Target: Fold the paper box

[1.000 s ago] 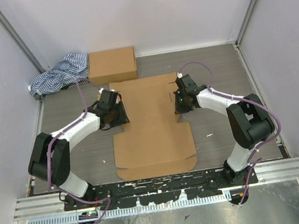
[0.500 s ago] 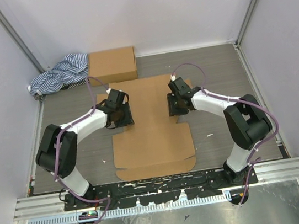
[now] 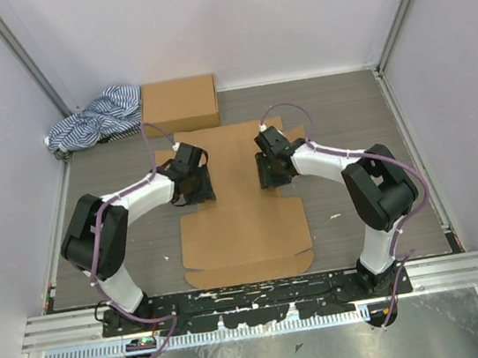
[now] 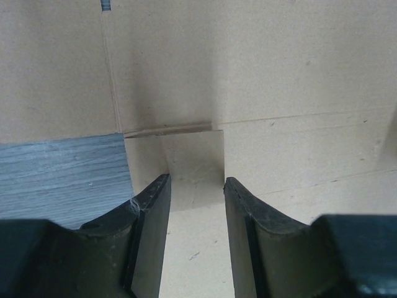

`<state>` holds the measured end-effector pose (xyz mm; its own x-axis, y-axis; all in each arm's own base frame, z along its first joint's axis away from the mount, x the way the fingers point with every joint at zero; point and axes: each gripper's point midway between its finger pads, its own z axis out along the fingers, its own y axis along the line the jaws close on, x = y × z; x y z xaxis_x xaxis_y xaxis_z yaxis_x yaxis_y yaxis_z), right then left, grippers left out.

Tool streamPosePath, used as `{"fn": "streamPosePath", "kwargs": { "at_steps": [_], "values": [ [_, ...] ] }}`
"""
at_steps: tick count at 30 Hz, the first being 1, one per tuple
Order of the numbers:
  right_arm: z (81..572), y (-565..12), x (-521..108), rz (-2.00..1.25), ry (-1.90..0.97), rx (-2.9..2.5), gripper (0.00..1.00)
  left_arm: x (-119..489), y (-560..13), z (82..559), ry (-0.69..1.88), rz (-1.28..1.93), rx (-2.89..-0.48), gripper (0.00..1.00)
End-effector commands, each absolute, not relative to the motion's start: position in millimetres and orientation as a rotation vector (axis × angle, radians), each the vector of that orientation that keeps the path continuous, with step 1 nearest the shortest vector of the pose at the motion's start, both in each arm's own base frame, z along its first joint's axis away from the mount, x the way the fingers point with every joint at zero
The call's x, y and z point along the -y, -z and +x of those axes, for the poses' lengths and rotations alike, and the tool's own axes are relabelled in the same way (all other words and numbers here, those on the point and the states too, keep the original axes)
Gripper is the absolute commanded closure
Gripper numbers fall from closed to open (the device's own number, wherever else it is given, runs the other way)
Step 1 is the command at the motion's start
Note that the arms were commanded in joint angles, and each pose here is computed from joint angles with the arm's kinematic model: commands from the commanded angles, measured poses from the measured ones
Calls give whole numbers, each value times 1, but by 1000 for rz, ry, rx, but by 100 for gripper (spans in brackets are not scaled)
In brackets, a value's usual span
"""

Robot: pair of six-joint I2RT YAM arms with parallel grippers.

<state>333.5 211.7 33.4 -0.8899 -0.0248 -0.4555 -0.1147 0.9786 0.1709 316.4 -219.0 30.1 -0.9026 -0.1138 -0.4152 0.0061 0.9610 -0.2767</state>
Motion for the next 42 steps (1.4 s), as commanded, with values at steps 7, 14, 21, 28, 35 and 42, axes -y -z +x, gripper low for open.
{"fn": "streamPosePath", "kwargs": {
  "at_steps": [7,14,21,28,35,42],
  "values": [
    [329,2,-228,-114,-238,-2731,54,220,-2,313,334,-80,-2750,54],
    [326,-10,-231,-104,-253,-2702,52,215,-2,308,314,-82,-2756,54],
    [327,-42,-241,-124,-332,-2640,49,214,-8,309,308,-68,-2751,55],
    [334,-59,-232,-71,-280,-2586,71,215,-8,309,315,-71,-2750,55],
    [333,-59,-227,-49,-257,-2581,89,213,-11,308,309,-67,-2744,55],
    [326,-21,-228,-82,-228,-2675,91,211,-6,304,303,-73,-2759,56]
  ]
}}
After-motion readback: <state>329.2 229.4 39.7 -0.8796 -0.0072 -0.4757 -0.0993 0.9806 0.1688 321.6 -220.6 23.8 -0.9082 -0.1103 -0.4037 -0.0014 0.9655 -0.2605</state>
